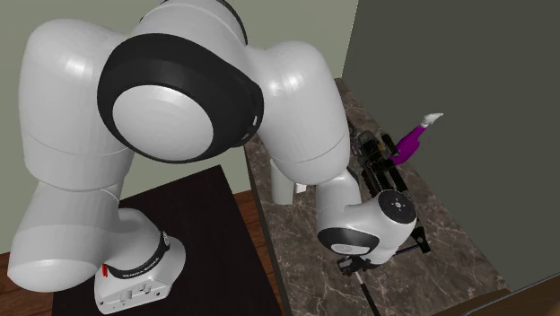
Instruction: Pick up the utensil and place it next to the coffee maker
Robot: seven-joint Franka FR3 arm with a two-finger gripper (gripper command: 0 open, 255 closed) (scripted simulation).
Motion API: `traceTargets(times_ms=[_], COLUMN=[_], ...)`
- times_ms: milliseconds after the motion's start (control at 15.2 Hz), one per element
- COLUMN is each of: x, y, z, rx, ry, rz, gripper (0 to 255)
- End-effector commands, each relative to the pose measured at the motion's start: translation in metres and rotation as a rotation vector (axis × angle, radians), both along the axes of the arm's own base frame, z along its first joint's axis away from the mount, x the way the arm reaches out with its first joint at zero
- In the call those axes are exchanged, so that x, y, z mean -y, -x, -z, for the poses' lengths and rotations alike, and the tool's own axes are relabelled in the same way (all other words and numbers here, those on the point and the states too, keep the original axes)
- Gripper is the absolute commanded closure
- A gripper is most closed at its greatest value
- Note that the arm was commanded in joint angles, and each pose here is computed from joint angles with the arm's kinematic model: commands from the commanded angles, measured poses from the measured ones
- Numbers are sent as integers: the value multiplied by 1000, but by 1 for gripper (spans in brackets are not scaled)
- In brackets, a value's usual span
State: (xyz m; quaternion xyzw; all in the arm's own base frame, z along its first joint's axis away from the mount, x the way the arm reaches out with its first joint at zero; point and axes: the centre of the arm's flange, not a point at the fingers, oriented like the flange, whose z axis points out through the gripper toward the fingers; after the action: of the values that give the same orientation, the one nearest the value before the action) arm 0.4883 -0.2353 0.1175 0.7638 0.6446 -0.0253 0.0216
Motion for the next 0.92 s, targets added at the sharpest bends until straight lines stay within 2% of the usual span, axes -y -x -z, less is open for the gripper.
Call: traceTargets(times_ms=[0,264,528,858], x=[0,0,-3,-3], y=[0,0,-1,-1], z=[0,0,-50,-50], rx=[0,0,0,0], ry=[0,0,0,0], rz=[0,0,0,0], gripper=[0,0,0,0])
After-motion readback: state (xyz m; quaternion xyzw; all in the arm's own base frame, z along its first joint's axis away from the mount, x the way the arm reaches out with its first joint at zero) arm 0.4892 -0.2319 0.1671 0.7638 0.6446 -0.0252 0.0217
